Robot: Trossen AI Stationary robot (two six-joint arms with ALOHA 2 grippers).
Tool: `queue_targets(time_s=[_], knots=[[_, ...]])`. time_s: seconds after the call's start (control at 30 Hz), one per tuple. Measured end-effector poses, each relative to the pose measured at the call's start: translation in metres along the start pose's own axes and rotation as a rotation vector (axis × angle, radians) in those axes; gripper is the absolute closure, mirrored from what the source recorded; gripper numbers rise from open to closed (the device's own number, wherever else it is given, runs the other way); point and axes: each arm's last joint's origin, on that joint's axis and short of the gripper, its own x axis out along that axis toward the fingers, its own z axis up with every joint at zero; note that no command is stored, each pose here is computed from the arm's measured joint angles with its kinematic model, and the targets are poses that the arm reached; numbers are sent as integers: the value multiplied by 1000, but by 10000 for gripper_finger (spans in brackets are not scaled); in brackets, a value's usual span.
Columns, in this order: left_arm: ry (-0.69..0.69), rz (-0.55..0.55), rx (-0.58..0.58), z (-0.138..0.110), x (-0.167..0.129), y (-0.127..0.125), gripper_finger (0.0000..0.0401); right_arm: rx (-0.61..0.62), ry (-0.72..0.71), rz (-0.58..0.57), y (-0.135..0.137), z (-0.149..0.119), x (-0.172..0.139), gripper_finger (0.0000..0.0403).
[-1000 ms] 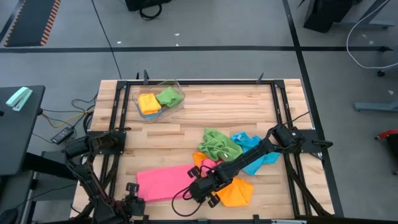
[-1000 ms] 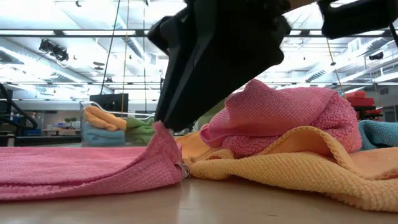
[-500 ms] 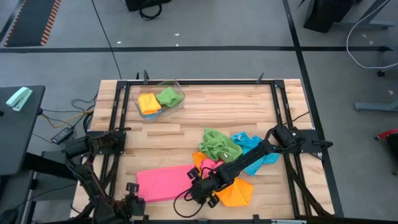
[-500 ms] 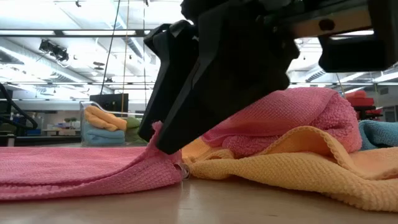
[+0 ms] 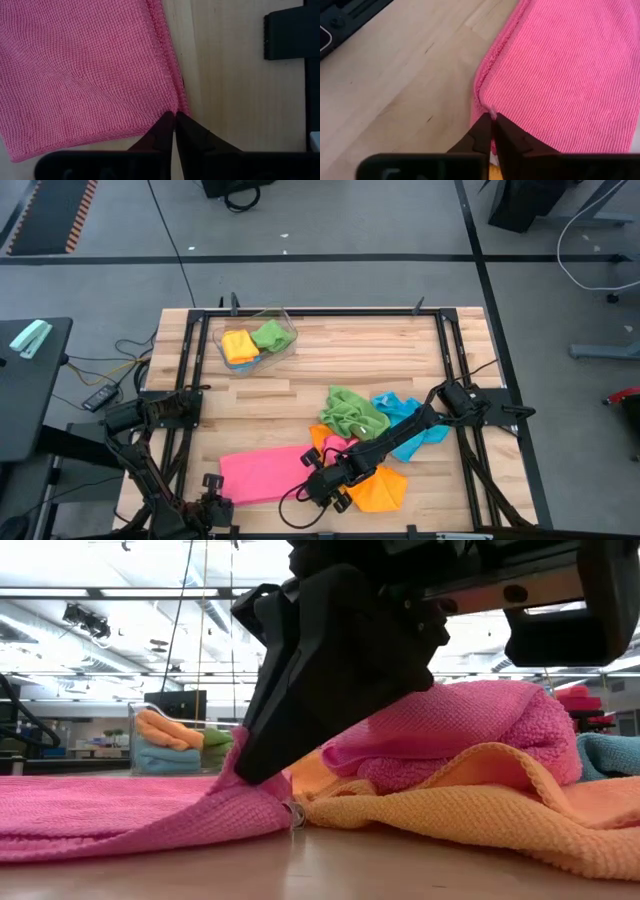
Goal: Fold microfiber towels
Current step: Fold the left pink microfiber towel
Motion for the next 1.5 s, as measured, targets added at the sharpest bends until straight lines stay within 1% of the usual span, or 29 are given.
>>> queue_targets(time_s=[0.13,0.3,0.37,0.53,0.67,0.73,0.8,1.0,1.13,1.3,1.5], knots=[[0,0,0,0,0,0,373,11,8,2,-3,0,-2,396],[-1,1,0,0,0,0,385,30,-34,-7,-7,11,-19,399],[-1,0,0,0,0,0,387,43,-29,-2,-7,11,-23,399],[0,0,0,0,0,0,377,61,-43,20,-7,14,-30,400],[0,1,0,0,0,0,371,83,-17,76,-4,9,-26,401],[0,1,-1,0,0,0,374,83,-5,90,-1,6,-23,401],[0,0,-1,0,0,0,379,80,-26,96,1,6,-22,401],[0,1,-3,0,0,0,387,95,-33,99,7,-6,-12,398],[0,0,-6,0,0,0,376,109,-48,95,9,-15,-6,395],[0,1,-6,0,0,0,369,114,-66,93,10,-16,-4,393],[1,2,-6,0,0,0,381,114,-73,96,13,-15,-4,389]])
